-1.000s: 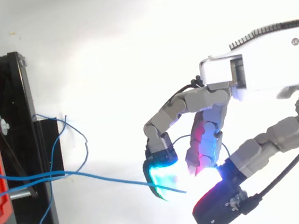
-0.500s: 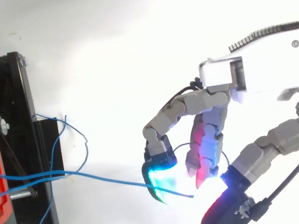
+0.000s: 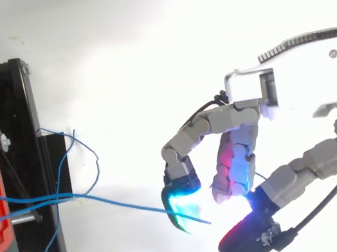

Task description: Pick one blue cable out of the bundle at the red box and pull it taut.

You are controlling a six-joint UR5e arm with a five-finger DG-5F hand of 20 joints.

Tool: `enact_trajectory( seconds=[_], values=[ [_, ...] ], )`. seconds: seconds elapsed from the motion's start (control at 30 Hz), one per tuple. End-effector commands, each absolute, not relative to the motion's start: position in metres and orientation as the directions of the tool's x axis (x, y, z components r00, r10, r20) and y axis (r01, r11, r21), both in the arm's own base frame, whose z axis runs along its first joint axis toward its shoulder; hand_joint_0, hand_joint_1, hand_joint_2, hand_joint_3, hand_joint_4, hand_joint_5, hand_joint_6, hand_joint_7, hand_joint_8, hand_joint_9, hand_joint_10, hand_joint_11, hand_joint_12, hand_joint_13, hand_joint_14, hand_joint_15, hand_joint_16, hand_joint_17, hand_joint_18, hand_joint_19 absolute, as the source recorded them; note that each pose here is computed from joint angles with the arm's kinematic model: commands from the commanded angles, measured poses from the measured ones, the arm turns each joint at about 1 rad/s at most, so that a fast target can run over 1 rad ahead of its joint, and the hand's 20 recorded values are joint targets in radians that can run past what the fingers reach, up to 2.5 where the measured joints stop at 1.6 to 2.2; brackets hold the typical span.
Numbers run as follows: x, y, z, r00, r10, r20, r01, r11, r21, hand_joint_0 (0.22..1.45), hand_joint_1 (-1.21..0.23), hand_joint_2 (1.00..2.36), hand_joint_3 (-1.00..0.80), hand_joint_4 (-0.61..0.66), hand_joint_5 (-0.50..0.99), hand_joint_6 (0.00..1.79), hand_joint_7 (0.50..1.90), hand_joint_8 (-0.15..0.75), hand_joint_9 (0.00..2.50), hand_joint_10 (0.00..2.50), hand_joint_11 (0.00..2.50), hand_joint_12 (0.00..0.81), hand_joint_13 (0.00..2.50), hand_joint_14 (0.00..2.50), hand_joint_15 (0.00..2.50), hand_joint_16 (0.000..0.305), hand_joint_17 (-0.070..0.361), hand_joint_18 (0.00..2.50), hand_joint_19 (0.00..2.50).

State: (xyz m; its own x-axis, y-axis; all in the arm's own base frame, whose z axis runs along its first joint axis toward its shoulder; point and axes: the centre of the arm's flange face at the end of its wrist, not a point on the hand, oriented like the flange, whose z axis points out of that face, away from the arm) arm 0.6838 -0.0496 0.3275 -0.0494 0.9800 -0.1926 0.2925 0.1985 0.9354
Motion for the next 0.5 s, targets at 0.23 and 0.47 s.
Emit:
enact_trajectory(
  seconds=[0.23,0.47],
  values=[
    [0.6841,-0.0482,0.3279,-0.051,0.98,-0.192,0.291,0.199,0.936,0.59,-0.83,1.02,-0.19,-0.1,0.13,0.5,1.22,0.298,1.38,0.0,0.03,0.401,1.07,0.01,0.24,0.053,0.119,0.85,0.37],
    [0.6842,-0.0498,0.3269,-0.046,0.979,-0.199,0.294,0.203,0.934,0.6,-0.84,1.02,-0.19,-0.1,0.12,0.5,1.21,0.299,1.37,0.0,0.04,0.397,1.05,0.01,0.25,0.052,0.118,0.83,0.36]
  ],
)
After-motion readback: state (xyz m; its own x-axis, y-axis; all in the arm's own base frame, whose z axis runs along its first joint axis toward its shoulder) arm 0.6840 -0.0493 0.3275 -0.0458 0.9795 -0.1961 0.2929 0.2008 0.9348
